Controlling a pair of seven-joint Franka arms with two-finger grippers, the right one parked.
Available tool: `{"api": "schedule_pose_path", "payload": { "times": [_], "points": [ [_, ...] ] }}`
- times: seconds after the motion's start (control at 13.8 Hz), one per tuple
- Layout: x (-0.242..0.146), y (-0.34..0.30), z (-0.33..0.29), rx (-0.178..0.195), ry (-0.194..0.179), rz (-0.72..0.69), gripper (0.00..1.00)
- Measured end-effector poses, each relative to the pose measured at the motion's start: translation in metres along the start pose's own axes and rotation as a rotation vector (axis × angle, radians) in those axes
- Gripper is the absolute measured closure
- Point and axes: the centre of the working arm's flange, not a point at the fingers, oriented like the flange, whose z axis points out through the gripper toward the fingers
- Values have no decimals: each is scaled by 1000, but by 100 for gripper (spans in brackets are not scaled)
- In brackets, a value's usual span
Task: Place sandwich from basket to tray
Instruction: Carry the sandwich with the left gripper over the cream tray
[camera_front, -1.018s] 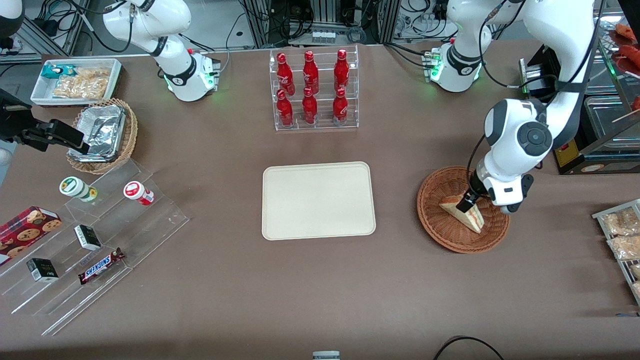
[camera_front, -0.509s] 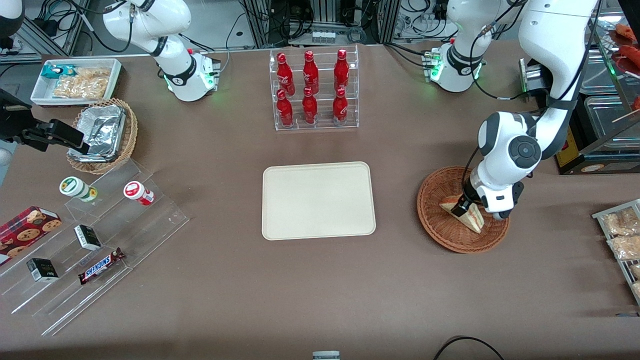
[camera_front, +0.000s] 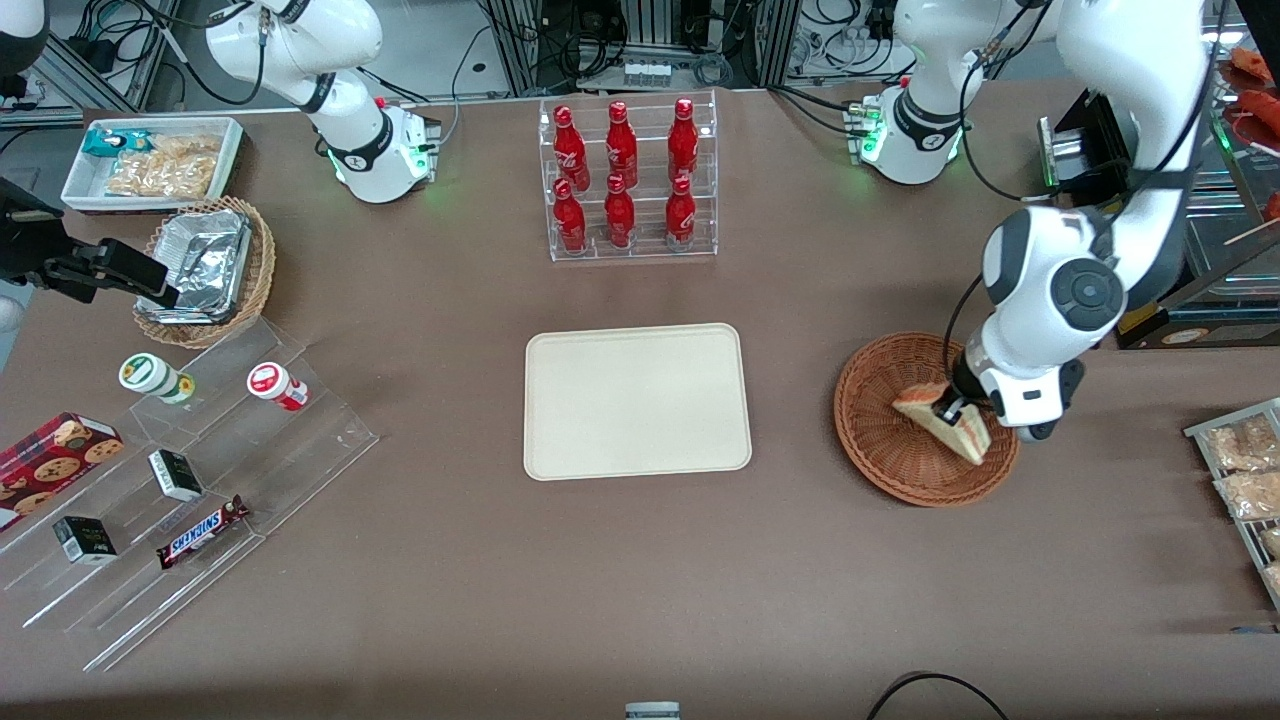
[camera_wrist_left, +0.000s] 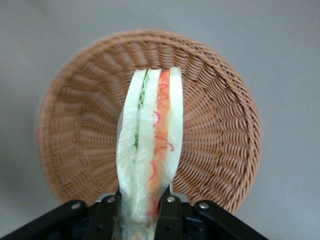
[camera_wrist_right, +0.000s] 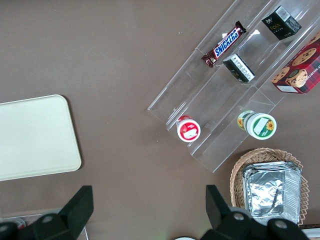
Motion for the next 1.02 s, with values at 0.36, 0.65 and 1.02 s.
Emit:
{"api": "schedule_pose_path", "payload": {
  "times": [0.36,0.65,1.02],
  "points": [
    [-95,74,-120,0,34,195,85],
    [-209,139,-79,13,11,387,85],
    [-308,195,-8,-62,31,613,85]
  ]
}}
